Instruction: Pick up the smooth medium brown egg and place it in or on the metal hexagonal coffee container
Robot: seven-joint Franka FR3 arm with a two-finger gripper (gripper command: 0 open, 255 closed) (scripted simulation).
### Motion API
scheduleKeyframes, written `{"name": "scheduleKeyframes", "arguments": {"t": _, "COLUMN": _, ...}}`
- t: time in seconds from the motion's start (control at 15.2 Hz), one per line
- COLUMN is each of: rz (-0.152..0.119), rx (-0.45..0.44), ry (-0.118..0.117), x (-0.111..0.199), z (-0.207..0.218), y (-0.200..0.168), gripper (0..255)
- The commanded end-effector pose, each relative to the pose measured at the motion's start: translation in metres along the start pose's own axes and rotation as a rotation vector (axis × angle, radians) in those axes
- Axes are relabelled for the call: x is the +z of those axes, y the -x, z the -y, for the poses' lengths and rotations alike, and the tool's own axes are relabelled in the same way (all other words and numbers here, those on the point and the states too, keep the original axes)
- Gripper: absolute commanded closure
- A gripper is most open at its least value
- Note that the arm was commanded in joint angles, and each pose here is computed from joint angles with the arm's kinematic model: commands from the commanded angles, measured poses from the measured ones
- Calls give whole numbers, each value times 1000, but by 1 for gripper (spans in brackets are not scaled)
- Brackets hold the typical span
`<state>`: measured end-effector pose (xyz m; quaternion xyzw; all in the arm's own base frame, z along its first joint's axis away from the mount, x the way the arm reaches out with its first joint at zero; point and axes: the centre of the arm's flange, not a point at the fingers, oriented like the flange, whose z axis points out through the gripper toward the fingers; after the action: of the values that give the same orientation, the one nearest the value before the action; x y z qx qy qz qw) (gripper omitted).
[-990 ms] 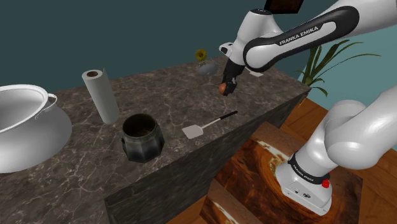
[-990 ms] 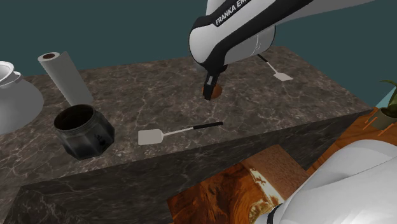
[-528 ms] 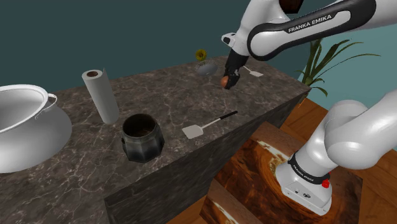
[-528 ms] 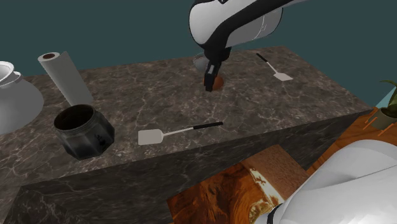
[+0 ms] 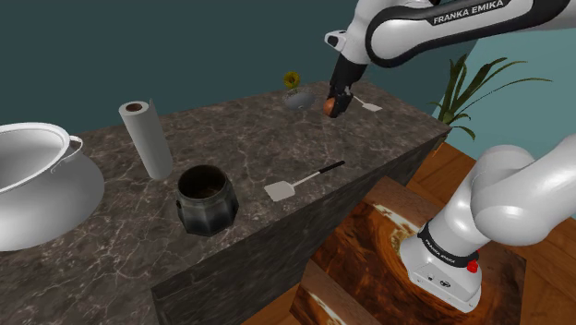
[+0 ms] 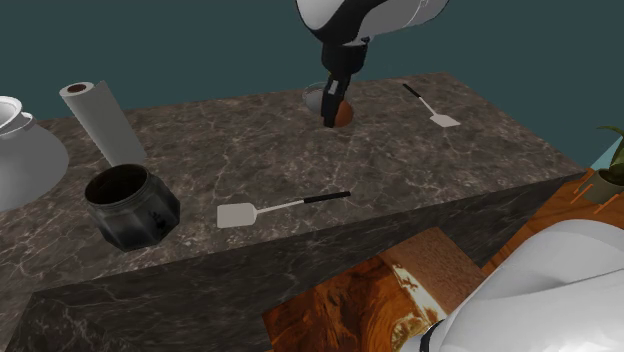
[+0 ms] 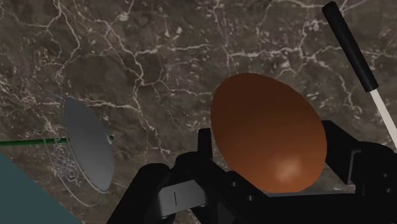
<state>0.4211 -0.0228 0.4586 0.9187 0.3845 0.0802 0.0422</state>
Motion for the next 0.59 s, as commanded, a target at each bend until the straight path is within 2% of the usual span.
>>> {"name": "scheduleKeyframes", "arguments": {"t": 0.0, "rz": 0, "rx": 0, "ry": 0, "x": -10, "z": -1, "y": -2, "gripper": 255}}
{"name": "scheduleKeyframes", "arguments": {"t": 0.53, "rz": 0, "rx": 0, "ry": 0, "x": -52, "z": -7, "y": -7, "gripper": 255}}
